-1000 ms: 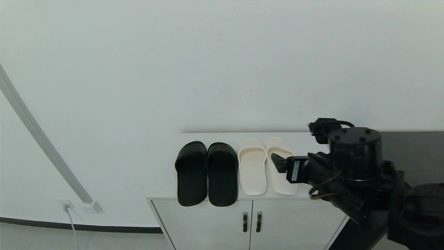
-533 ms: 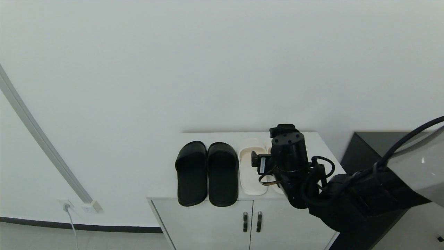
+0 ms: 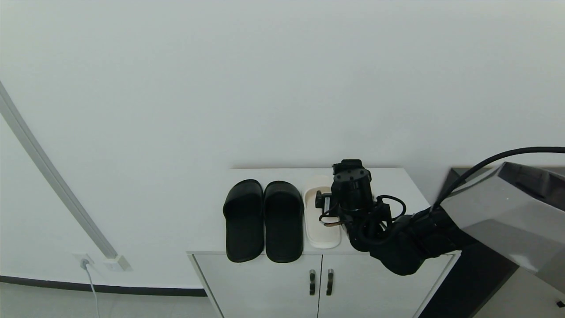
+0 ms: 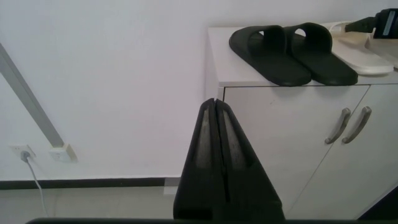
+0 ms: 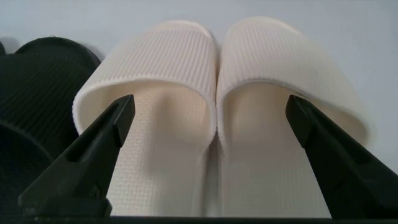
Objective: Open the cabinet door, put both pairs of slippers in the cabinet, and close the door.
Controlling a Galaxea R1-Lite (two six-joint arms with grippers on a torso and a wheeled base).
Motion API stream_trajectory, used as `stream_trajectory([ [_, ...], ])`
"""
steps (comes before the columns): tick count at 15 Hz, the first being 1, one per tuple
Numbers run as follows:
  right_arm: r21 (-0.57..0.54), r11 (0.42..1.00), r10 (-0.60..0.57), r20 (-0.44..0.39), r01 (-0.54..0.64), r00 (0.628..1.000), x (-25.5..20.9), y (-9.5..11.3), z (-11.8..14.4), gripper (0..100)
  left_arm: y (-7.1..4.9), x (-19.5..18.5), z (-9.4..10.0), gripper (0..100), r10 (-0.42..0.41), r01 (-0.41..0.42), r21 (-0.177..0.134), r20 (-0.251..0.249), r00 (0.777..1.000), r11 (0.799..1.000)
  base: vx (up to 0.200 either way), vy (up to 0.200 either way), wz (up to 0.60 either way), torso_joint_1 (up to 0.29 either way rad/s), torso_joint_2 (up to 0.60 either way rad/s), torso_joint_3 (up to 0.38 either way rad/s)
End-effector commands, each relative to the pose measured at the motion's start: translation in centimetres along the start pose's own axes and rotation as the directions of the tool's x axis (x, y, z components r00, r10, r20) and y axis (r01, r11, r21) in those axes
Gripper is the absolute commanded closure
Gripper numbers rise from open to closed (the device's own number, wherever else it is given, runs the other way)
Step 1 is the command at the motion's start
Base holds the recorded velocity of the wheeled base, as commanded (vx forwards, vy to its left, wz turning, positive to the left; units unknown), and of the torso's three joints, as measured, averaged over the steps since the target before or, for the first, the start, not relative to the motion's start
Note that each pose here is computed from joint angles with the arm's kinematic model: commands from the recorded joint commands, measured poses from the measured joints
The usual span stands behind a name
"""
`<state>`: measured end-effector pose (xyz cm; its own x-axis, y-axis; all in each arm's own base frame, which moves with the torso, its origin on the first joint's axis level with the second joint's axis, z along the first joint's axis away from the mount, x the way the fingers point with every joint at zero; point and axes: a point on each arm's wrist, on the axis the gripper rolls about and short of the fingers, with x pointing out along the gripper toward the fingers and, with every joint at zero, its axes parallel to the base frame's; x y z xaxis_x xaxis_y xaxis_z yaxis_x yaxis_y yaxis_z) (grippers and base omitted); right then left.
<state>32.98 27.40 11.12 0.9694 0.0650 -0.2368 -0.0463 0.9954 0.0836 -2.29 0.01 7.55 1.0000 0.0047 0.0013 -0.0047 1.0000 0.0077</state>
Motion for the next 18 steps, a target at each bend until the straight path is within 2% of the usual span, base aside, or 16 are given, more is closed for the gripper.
stream_trajectory([
  [1,0.001,1.0,-0.018,0.006,0.018,1.0,1.8,0.0,-0.4,0,0.0,0.0,0.0,100,0.0,0.0,0.0,-0.001,1.0,1.0,0.0,0.0,0.0,0.0,0.0,0.0],
  [5,-0.009,1.0,-0.02,0.031,0.021,0.999,3.1,0.3,0.0,0,0.0,0.0,0.0,100,0.001,-0.001,0.0,-0.001,1.0,1.0,0.0,0.0,0.0,0.0,0.0,0.0],
  [11,-0.033,0.999,-0.011,0.016,0.012,1.0,3.6,0.1,-0.6,0,0.0,0.0,0.0,100,0.001,-0.001,0.0,-0.001,1.0,1.0,0.0,0.0,0.0,0.0,0.0,0.0],
  [12,-0.032,0.999,-0.008,0.016,0.008,1.0,3.6,0.1,-0.6,100,0.0,0.0,0.0,100,0.001,-0.001,-0.002,-0.001,1.0,1.0,0.0,0.0,0.0,0.0,0.0,0.0],
  [18,-0.032,0.999,-0.008,0.015,0.009,1.0,3.7,0.1,-0.6,100,0.0,0.0,0.0,100,0.001,-0.001,0.0,-0.001,1.0,1.0,0.0,0.0,0.0,0.0,0.0,0.0],
])
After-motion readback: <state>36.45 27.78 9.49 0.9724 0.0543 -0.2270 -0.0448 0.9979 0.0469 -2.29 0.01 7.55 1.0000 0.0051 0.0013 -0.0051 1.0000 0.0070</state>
